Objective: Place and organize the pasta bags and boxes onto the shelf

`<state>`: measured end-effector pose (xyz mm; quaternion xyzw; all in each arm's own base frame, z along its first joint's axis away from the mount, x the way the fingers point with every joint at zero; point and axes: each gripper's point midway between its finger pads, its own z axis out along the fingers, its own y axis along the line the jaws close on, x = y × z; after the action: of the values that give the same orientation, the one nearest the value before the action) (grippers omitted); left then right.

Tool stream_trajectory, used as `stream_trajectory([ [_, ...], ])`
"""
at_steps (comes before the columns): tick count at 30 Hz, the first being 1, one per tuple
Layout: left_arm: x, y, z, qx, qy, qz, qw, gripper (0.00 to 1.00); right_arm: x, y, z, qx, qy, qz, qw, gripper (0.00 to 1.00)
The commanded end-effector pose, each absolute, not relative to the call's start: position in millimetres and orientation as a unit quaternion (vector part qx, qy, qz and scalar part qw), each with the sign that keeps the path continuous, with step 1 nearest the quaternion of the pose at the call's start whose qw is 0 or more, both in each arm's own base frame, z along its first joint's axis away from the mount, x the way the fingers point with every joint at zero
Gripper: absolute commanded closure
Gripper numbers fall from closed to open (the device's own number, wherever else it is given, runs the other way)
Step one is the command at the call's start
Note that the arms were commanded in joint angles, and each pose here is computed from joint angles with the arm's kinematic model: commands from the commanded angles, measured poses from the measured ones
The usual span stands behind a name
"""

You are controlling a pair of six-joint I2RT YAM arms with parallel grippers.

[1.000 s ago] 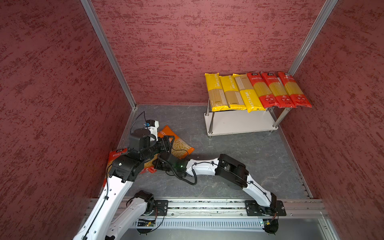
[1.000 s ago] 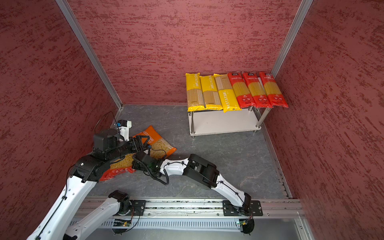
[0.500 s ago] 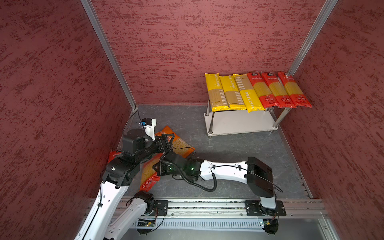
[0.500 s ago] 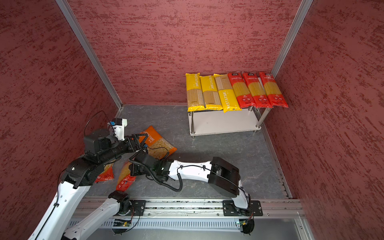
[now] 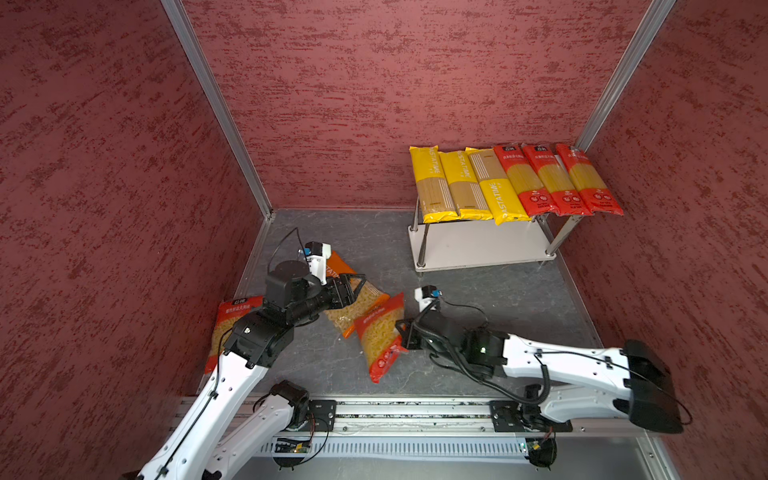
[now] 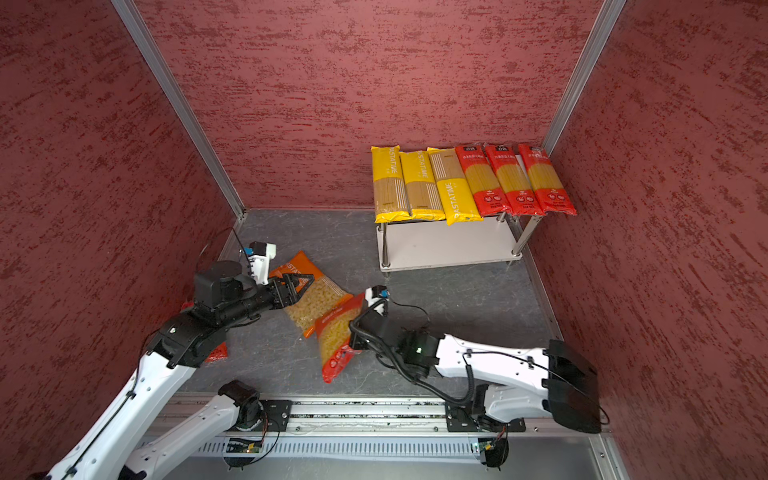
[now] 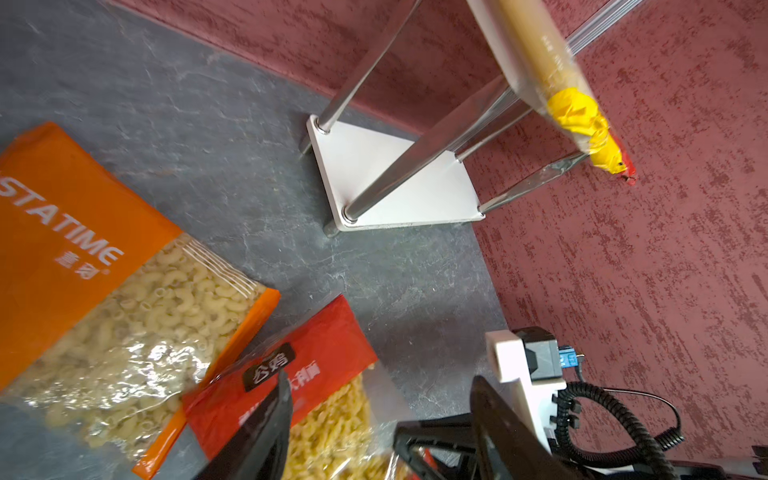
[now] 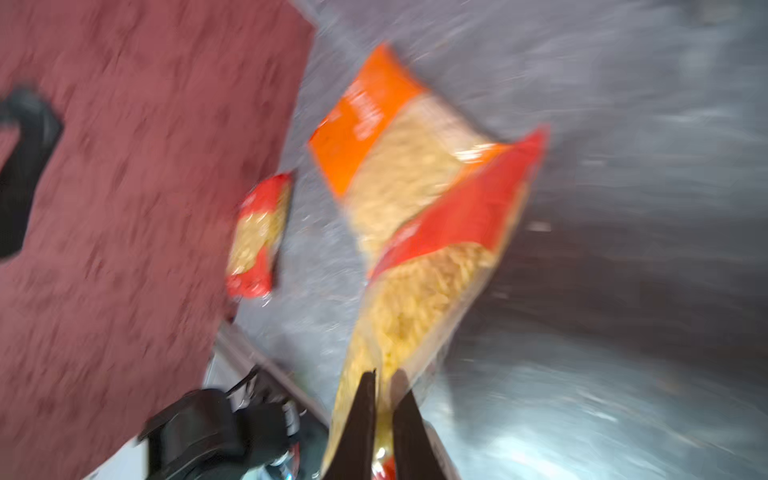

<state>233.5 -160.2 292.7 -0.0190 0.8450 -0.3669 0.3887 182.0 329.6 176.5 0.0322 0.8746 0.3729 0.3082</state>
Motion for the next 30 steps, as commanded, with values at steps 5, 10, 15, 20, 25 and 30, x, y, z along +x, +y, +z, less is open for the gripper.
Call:
stream_trajectory([
  [5, 223.6, -207.9, 232.0, 0.015, 0.876, -0.348, 0.335, 0.33, 193.4, 209.9, 133.7, 0.223, 0.848, 0.345, 0.335, 0.92],
  [10, 205.9, -236.6, 184.5, 0.034, 0.898, -0.346, 0.27, 0.33, 190.0, 161.2, 125.3, 0.255, 0.852, 0.309, 0.336, 0.79],
  [15, 184.9, -255.9, 153.2, 0.06, 0.904, -0.365, 0.213, 0.32, 183.3, 147.2, 114.6, 0.24, 0.884, 0.263, 0.304, 0.6],
  [20, 176.0, -267.4, 136.4, 0.058, 0.9, -0.394, 0.175, 0.29, 193.1, 149.4, 123.4, 0.178, 0.921, 0.18, 0.296, 0.45],
  [25, 179.8, -287.3, 120.3, 0.038, 0.894, -0.423, 0.145, 0.26, 208.4, 163.6, 104.8, 0.148, 0.932, 0.217, 0.251, 0.37],
  [30, 186.4, -303.2, 90.8, 0.027, 0.904, -0.411, 0.114, 0.26, 228.7, 168.3, 93.1, 0.146, 0.923, 0.268, 0.236, 0.32],
])
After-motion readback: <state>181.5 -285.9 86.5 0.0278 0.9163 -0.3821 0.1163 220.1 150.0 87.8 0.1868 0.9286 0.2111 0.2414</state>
